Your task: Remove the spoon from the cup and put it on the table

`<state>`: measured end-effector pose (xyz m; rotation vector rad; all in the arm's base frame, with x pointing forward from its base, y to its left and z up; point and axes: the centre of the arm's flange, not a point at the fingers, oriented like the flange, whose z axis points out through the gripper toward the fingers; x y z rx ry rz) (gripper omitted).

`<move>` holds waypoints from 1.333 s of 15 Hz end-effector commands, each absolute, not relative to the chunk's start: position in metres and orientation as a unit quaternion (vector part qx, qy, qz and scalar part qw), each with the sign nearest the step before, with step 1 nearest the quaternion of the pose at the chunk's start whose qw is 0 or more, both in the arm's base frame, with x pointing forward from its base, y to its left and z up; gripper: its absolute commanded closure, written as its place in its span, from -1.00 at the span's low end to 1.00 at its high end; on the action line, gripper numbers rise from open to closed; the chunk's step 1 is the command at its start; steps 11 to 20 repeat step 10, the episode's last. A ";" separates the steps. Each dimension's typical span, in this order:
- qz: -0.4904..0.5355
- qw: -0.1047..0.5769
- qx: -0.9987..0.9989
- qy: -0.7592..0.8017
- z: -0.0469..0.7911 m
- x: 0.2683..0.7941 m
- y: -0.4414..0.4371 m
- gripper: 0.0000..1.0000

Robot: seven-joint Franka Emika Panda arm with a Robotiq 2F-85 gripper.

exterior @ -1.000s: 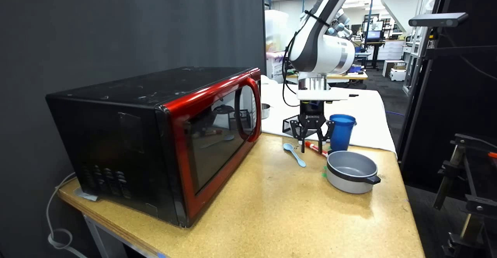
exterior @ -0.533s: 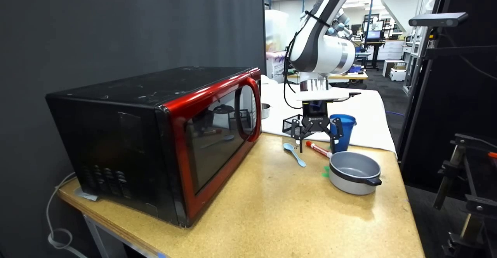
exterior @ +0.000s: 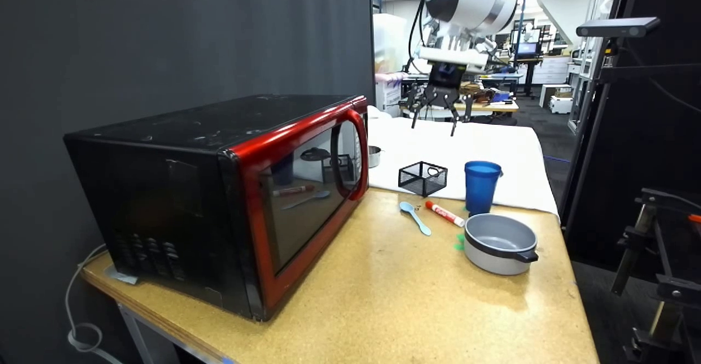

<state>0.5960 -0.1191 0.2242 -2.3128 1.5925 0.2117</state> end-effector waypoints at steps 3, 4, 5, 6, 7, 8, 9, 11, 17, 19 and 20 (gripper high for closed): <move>0.019 0.169 -0.789 0.590 0.294 0.580 -0.152 -1.00; 0.021 0.159 -0.789 0.593 0.298 0.577 -0.155 -1.00; 0.027 0.147 -0.789 0.596 0.301 0.575 -0.158 -1.00; 0.031 0.134 -0.788 0.600 0.301 0.572 -0.161 -1.00; 0.033 0.120 -0.789 0.602 0.301 0.570 -0.162 -1.00; 0.034 0.106 -0.789 0.604 0.300 0.567 -0.165 -1.00; 0.035 0.097 -0.788 0.607 0.300 0.565 -0.167 -1.00; 0.033 0.089 -0.787 0.610 0.301 0.563 -0.170 -1.00; 0.033 0.089 -0.787 0.610 0.301 0.563 -0.170 -1.00; 0.033 0.089 -0.787 0.610 0.301 0.563 -0.170 -1.00; 0.033 0.089 -0.787 0.610 0.301 0.563 -0.170 -1.00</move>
